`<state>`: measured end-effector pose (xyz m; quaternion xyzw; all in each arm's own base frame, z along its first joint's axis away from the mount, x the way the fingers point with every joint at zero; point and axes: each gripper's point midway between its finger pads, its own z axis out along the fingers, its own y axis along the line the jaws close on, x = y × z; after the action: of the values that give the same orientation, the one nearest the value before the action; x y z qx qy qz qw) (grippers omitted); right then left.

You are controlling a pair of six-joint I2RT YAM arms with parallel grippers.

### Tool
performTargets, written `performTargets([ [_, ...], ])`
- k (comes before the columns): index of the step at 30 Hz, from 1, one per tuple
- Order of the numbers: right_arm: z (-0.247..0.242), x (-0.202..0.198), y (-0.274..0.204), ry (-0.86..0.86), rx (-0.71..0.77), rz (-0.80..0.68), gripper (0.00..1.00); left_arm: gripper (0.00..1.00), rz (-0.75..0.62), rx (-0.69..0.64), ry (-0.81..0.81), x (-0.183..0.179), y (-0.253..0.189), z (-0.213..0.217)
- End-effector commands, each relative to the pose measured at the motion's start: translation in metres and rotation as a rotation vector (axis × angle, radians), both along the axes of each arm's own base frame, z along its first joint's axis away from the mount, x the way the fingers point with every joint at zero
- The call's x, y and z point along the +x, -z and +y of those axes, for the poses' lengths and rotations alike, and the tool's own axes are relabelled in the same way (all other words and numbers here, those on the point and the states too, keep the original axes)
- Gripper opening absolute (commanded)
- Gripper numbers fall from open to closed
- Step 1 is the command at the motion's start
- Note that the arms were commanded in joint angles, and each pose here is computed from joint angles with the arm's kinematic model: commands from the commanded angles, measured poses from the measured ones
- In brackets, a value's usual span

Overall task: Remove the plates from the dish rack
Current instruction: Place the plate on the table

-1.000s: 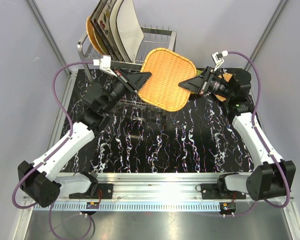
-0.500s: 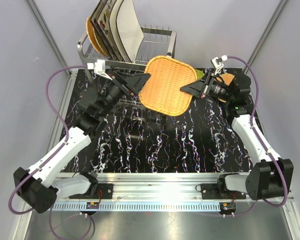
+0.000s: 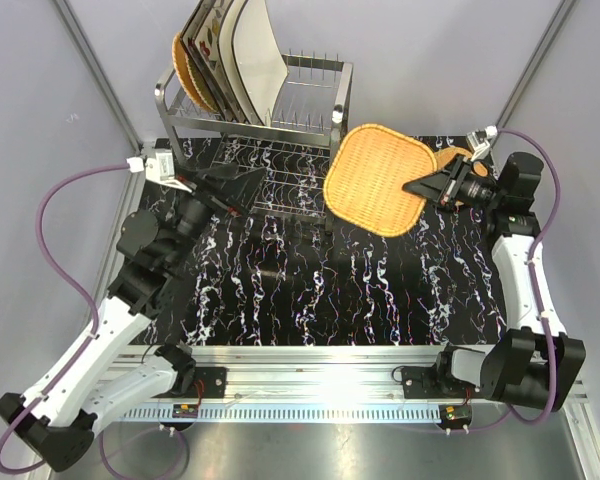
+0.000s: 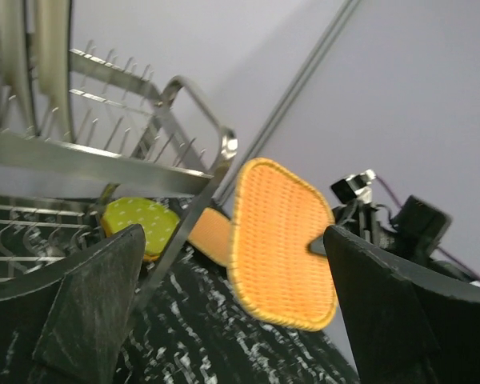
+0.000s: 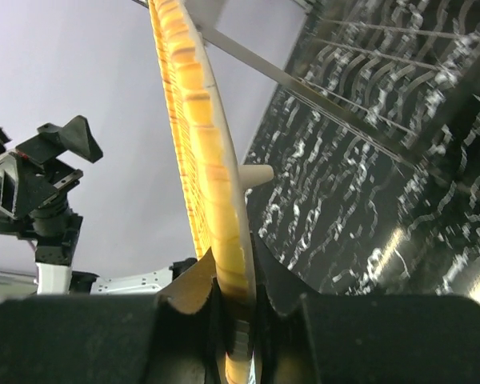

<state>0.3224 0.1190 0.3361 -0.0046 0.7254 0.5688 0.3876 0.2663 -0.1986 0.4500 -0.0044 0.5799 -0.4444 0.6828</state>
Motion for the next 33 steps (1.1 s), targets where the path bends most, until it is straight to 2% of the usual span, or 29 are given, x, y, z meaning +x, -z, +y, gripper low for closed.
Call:
performTargets([
  [1,-0.011,-0.017,-0.004,0.013,-0.081,-0.019,0.0,0.98,0.013,0.061,-0.119,0.003,0.017,0.023],
  [8,-0.044,0.001,0.024,0.176,-0.177,0.045,0.0,0.99,0.054,0.062,-0.23,-0.009,0.043,0.056],
  [17,-0.082,0.038,0.051,0.358,-0.261,0.119,0.0,0.99,0.124,0.03,-0.296,-0.015,0.08,0.075],
  [28,-0.159,0.11,0.1,0.605,-0.207,0.34,0.0,0.99,0.16,0.043,-0.36,-0.017,0.102,0.09],
  [33,-0.183,0.135,0.126,0.665,-0.172,0.429,0.0,0.99,0.171,0.048,-0.367,-0.016,0.106,0.091],
])
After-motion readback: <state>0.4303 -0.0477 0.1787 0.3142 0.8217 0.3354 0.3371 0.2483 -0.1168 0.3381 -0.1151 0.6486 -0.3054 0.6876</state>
